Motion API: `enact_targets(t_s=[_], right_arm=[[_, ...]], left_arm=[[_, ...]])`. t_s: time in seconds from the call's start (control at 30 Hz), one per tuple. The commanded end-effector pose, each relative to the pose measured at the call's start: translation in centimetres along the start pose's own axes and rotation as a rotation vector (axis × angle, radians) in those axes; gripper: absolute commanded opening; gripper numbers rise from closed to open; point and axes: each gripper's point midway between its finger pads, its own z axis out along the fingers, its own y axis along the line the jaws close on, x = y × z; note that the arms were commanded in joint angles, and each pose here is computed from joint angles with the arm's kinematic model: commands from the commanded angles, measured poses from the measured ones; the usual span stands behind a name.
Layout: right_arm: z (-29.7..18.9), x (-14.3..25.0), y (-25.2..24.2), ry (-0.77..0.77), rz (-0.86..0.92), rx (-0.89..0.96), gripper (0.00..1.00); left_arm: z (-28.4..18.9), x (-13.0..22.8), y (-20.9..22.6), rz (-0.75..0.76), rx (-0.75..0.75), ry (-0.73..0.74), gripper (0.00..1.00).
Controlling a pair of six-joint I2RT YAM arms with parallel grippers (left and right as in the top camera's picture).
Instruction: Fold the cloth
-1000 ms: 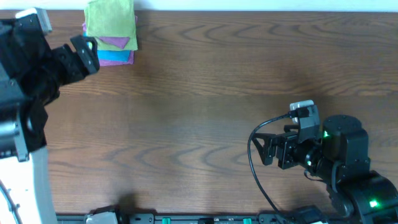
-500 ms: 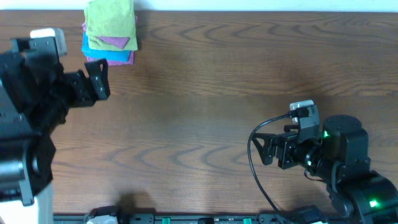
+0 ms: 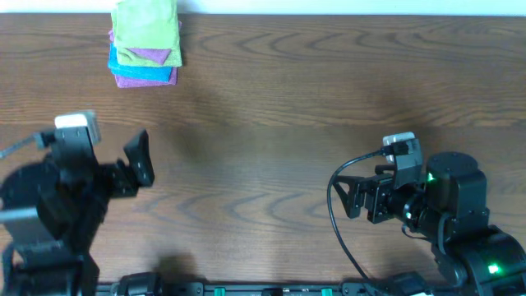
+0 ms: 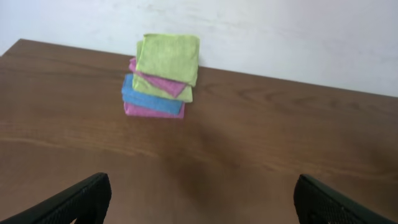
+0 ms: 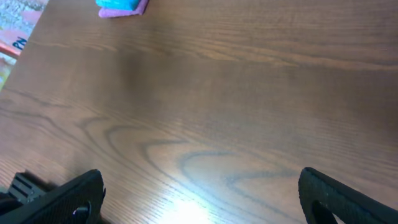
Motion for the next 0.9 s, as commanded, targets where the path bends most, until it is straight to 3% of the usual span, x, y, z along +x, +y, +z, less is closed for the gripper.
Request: enact_targets(t_s=[0.0,0.63,0.87], right_arm=[[0.0,0.1,-0.1,-0.001,0.012,0.001,0.99],[0.0,0.1,-0.1,-0.001,0.011,0.000,0.99],[0.0,0.1,-0.1,-0.001,0.012,0.001,0.99]], left_arm=[[-0.6,1.6,0.4,0.022,-0.020,-0.013,0.95],[1.0,13.6,1.3,0.040,0.016,-0.011,0.95],[2.2,16.5,2.8,0.038,-0.041,0.002,0.95]])
